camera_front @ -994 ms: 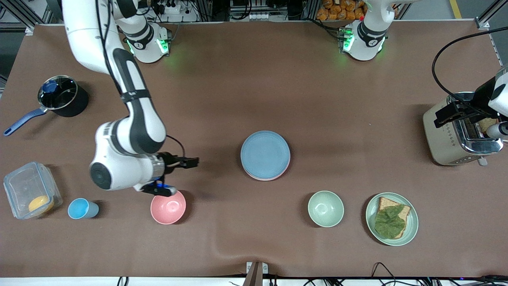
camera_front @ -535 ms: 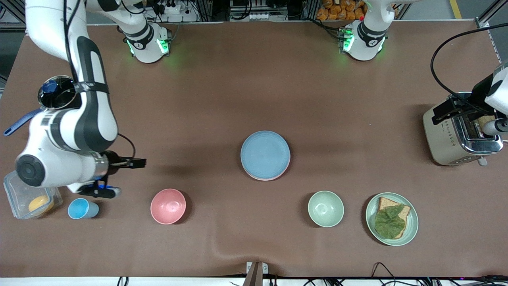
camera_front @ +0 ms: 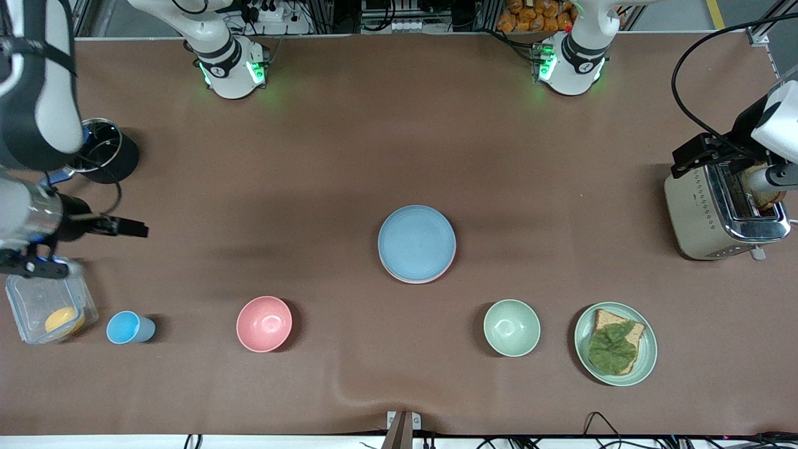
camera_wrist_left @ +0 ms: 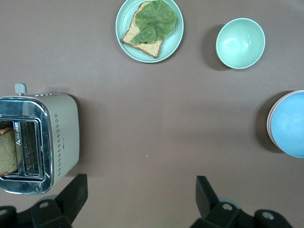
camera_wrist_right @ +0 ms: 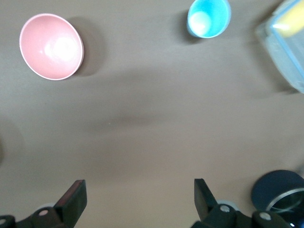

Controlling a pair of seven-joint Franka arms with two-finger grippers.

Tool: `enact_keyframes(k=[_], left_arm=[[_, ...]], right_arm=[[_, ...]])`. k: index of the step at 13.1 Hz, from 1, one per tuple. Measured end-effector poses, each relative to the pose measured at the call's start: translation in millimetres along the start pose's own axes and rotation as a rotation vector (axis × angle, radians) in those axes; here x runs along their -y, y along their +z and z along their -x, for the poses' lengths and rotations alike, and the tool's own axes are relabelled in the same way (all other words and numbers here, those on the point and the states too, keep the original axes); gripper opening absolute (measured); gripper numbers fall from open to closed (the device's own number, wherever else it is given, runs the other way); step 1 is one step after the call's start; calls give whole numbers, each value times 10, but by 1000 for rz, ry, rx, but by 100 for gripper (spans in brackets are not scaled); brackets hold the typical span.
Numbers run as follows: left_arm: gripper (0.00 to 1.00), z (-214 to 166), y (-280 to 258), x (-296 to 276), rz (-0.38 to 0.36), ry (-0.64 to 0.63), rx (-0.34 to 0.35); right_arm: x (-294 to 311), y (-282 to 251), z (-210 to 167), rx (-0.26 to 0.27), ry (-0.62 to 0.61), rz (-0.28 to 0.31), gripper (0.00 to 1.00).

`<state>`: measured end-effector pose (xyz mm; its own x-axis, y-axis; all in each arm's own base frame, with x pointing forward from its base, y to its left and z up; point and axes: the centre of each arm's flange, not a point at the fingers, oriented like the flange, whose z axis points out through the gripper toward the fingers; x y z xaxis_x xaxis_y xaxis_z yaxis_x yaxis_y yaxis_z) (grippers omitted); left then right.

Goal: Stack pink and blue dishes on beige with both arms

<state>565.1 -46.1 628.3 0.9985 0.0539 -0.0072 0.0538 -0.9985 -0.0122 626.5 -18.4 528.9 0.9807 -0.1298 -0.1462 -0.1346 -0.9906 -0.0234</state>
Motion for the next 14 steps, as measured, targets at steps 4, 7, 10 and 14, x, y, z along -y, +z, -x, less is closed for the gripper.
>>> enact_keyframes(k=[4, 7, 10, 14], left_arm=[[100, 41, 20, 13, -5, -1, 33], [100, 47, 22, 6, -5, 0, 37], [100, 59, 27, 26, -7, -3, 49], [100, 99, -28, 48, -8, -7, 54]], right_arm=[[-145, -619, 562, -41, 7, -4, 100], [-183, -764, 691, -61, -3, 0, 100], [-246, -739, 685, -57, 1, 40, 100], [-234, -736, 680, -60, -1, 42, 100]])
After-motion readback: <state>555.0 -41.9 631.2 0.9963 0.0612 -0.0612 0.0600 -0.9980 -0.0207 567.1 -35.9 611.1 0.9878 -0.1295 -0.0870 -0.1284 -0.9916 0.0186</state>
